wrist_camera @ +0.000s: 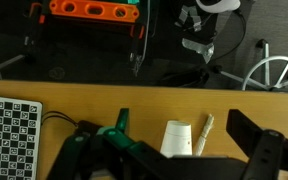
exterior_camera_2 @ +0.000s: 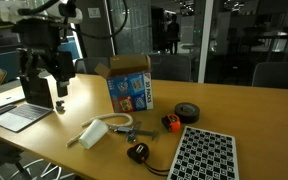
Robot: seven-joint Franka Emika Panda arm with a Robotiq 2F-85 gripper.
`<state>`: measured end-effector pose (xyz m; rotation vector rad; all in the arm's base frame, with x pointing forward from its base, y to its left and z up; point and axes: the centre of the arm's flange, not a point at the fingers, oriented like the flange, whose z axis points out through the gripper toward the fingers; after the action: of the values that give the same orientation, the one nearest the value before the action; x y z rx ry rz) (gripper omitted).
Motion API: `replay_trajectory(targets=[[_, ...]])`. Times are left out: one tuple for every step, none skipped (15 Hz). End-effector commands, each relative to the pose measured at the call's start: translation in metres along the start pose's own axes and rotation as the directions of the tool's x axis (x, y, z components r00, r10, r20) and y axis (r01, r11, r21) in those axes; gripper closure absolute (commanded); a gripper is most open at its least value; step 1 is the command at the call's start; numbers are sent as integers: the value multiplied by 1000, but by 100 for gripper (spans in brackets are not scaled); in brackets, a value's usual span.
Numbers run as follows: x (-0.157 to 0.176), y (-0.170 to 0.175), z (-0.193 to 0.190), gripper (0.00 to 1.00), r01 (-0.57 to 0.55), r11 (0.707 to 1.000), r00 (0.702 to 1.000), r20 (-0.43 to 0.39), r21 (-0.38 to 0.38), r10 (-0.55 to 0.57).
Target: Put the measuring tape closest to you in the box
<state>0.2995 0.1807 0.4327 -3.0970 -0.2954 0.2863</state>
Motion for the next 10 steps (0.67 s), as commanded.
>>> replay_trajectory(targets=[[1, 2, 1, 0, -8, 1000, 1000, 3, 3, 8], [1, 3, 2, 0, -19, 1000, 1000, 9, 1, 19], [3, 7, 2, 0, -37, 999, 999, 11, 10, 37], [5, 12, 2, 0, -71, 997, 997, 16, 19, 71], [9, 20, 2, 0, -142, 990, 990, 22, 24, 141], [13, 28, 3, 0, -205, 978, 979, 21, 31, 205], [18, 38, 4, 0, -253, 966, 967, 28, 46, 252], [23, 48, 4, 0, -302, 952, 953, 29, 57, 300], [29, 59, 5, 0, -352, 934, 936, 31, 62, 350], [35, 69, 7, 0, -400, 914, 916, 37, 70, 399]])
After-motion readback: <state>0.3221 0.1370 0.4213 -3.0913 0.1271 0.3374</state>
